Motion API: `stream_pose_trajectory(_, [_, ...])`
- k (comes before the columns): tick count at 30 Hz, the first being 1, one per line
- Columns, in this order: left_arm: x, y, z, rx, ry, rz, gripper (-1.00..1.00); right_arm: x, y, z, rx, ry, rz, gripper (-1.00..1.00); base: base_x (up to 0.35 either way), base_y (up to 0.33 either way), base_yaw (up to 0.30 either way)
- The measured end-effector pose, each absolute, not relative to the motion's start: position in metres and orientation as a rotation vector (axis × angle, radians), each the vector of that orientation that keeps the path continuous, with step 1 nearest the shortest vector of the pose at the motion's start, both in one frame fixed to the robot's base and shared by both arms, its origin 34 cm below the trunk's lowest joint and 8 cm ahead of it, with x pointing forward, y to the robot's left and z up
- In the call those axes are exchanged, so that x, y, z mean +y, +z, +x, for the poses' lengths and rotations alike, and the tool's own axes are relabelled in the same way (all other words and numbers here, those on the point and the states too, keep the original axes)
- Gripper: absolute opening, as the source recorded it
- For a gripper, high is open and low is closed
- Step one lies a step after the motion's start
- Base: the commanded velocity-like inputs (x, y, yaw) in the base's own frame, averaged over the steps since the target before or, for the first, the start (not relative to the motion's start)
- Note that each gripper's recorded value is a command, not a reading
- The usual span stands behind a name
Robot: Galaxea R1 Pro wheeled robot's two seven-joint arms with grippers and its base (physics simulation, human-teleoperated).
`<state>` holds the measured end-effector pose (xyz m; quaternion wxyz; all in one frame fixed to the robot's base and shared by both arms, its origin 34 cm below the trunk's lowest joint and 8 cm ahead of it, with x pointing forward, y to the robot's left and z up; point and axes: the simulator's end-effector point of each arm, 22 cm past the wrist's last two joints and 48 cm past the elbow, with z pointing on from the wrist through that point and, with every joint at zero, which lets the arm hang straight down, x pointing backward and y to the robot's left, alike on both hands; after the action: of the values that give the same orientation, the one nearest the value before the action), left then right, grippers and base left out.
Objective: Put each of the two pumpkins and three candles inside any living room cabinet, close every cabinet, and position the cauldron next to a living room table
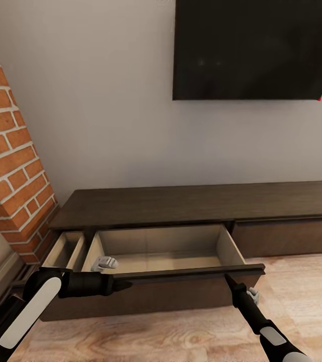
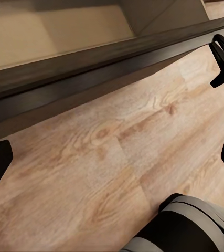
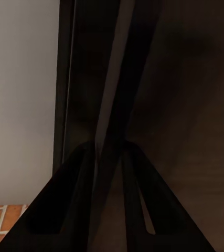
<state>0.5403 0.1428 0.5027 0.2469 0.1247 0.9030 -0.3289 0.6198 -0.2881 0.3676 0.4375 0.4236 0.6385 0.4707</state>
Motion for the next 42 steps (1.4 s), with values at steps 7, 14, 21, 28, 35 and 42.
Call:
stream_pose_trajectory(7, [0.143,0.503,0.540,2.462,-0.897,0.340,1.00,-0.288,0.368,0.620,1.589,1.169,1.054,-1.00,-0.063,0.000,0.000])
stream_pose_trajectory(14, [0.143,0.503,0.540,2.462,-0.897,0.340,1.00,-0.288,0.368,0.620,1.592,1.169,1.048,-1.00,-0.004,0.000,0.000])
stream_pose_trajectory(21, [0.143,0.503,0.540,2.463,-0.897,0.340,1.00,-0.288,0.368,0.625,1.592,1.160,1.066,-1.00,-0.056,0.000,0.000])
stream_pose_trajectory(28, [0.143,0.503,0.540,2.462,-0.897,0.340,1.00,-0.289,0.368,0.631,1.603,1.149,1.072,-1.00,-0.028,0.000,0.000])
stream_pose_trajectory(35, [0.143,0.503,0.540,2.462,-0.897,0.340,1.00,-0.289,0.368,0.631,1.602,1.149,1.073,-1.00,-0.002,0.000,0.000])
stream_pose_trajectory(42, [0.143,0.503,0.540,2.463,-0.897,0.340,1.00,-0.289,0.368,0.631,1.603,1.149,1.072,-1.00,0.000,0.000,0.000])
